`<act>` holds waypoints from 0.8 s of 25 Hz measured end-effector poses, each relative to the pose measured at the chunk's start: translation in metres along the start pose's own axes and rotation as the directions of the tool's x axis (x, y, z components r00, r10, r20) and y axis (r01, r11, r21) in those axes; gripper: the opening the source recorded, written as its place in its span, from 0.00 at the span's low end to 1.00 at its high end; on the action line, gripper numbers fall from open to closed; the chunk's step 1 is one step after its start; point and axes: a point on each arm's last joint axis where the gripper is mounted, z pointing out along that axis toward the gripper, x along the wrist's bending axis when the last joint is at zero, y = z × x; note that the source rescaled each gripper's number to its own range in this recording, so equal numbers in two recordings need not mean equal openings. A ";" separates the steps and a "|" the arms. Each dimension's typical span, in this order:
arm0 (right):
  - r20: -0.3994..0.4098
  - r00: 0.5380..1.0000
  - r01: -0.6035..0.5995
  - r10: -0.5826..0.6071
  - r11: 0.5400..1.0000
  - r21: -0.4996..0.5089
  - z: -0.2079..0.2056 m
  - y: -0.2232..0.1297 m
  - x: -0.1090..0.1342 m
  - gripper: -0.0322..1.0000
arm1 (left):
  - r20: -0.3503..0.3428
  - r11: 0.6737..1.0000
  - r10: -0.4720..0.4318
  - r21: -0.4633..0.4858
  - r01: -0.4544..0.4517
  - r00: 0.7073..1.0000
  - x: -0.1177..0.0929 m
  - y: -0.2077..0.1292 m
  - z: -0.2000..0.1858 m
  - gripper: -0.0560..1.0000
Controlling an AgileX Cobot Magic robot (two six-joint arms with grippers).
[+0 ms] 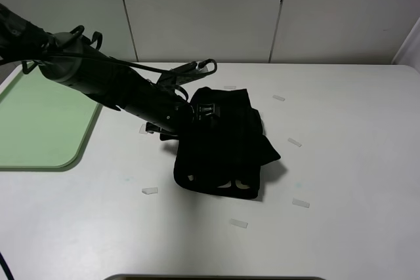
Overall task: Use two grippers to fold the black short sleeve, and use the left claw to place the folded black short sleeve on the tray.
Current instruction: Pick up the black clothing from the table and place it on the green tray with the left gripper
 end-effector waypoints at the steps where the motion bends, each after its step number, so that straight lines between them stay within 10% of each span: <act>1: 0.000 1.000 0.000 0.000 1.000 0.000 0.000 0.000 0.000 1.00 | -0.001 1.000 -0.003 -0.004 0.003 1.000 0.000 0.000 0.000 0.69; 9: 0.000 1.000 0.000 0.000 1.000 0.000 0.000 0.000 0.000 1.00 | -0.016 1.000 -0.007 -0.017 0.007 1.000 0.000 0.002 0.000 0.20; 20: 0.000 1.000 0.000 0.000 1.000 0.000 0.000 0.000 0.000 1.00 | -0.068 0.959 0.283 0.019 -0.282 0.957 0.009 0.009 -0.011 0.19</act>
